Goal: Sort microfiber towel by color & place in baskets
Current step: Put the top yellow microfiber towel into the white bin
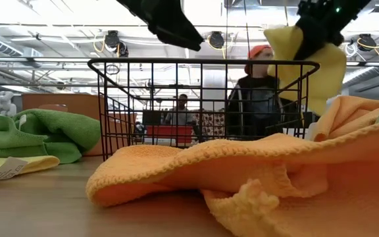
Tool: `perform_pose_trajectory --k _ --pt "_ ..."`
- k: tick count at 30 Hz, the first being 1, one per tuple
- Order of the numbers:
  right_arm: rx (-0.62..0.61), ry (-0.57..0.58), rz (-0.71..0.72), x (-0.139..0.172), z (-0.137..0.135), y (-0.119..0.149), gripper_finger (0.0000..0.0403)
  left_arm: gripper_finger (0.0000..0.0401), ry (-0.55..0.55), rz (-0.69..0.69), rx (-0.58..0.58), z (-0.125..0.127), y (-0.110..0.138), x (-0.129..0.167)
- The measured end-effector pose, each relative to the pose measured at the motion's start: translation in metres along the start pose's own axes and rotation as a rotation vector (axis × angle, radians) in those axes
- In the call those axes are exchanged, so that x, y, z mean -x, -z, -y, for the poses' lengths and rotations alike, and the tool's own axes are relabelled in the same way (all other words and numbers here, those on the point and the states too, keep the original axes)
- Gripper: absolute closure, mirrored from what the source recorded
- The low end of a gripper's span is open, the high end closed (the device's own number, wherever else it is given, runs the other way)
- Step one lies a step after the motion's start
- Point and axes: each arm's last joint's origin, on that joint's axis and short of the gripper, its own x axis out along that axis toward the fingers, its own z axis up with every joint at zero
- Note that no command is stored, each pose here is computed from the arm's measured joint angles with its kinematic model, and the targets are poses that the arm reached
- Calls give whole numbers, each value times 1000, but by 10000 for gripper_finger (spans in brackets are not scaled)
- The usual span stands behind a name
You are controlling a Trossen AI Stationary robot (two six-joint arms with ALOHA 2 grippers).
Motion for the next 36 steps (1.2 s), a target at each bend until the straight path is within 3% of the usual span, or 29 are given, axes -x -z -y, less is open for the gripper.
perform_pose_trajectory --k 11,21,26,36 --pt "-167 120 -122 -31 8 32 402 105 29 28 28 17 -5 3" --pt "-364 187 -117 -62 13 61 402 105 47 33 17 25 -6 4" --pt "-414 283 -139 -71 18 76 402 105 47 33 17 25 -6 4" --pt "-468 319 -233 -90 13 107 402 105 47 33 17 25 -6 4"
